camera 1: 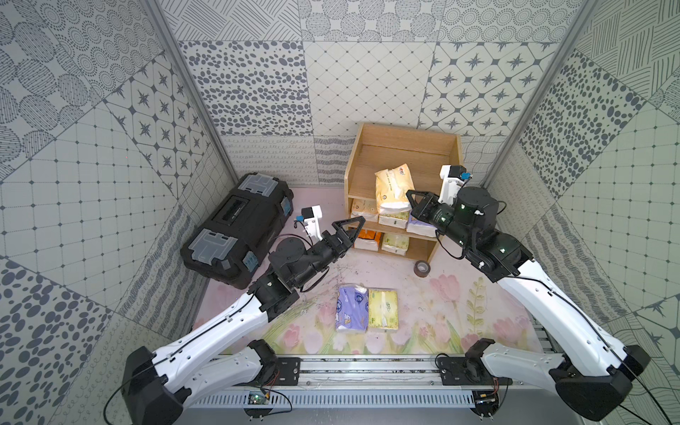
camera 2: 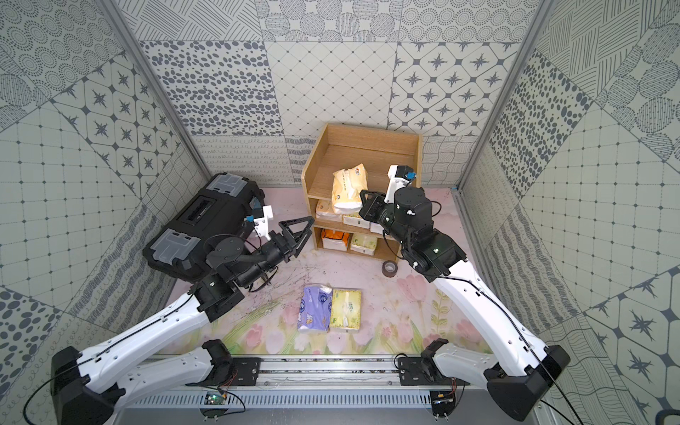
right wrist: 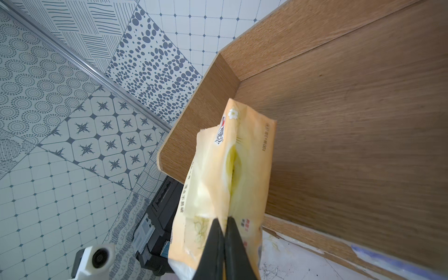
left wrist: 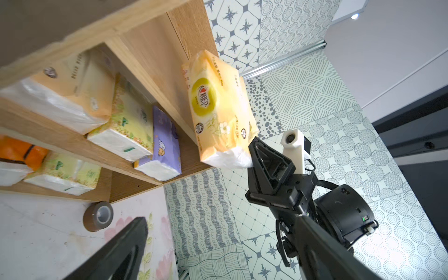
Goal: Remove the tissue boxes from the shelf
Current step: Pick up a box of tissues from the shelf.
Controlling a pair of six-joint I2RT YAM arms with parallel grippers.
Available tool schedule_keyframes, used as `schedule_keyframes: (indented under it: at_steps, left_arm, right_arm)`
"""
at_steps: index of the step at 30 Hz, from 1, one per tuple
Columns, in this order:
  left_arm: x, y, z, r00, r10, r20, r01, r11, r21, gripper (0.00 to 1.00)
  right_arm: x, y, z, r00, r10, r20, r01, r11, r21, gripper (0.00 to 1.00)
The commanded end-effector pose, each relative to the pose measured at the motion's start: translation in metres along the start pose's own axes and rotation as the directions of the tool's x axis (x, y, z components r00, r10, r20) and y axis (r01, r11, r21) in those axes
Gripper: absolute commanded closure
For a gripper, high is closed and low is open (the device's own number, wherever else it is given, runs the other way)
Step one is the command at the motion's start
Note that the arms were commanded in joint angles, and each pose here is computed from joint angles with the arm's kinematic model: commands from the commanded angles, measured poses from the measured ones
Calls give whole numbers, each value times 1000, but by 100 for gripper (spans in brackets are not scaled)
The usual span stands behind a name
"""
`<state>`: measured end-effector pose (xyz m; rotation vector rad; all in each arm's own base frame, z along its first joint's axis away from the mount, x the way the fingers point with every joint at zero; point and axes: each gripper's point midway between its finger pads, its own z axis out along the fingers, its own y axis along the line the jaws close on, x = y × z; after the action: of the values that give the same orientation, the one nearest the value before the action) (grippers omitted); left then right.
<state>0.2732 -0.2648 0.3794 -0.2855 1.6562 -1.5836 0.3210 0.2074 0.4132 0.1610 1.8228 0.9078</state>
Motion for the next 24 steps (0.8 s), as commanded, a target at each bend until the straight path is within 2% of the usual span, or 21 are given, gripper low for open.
schedule_keyframes:
  at_steps: [1,5,10,13,18,22,24]
  left_arm:
    - [2,-64,25,997,44,-68,-23,958,284,1]
    - [4,-54,48,996,1,-86,22,961,275,1]
    - [9,-49,70,992,-39,-119,72,954,292,10]
    - [10,-50,78,991,-47,-128,85,947,311,23]
    - [12,-49,80,991,-49,-128,88,945,316,55]
    - [12,-47,77,992,-36,-125,72,950,304,69]
    - [13,-45,74,992,-23,-121,58,955,292,72]
  right_arm:
    - [-10,21,-18,999,41,31,-38,993,-110,100]
    - [-8,26,-32,998,65,21,-61,986,-153,100]
    - [-2,29,-42,996,92,-2,-90,978,-190,100]
    - [2,29,-46,994,109,-14,-109,973,-204,100]
    - [6,24,-49,993,119,-15,-120,973,-199,100]
    - [11,24,-48,993,111,-36,-116,973,-200,100]
    - [14,24,-50,994,96,-49,-104,974,-202,85]
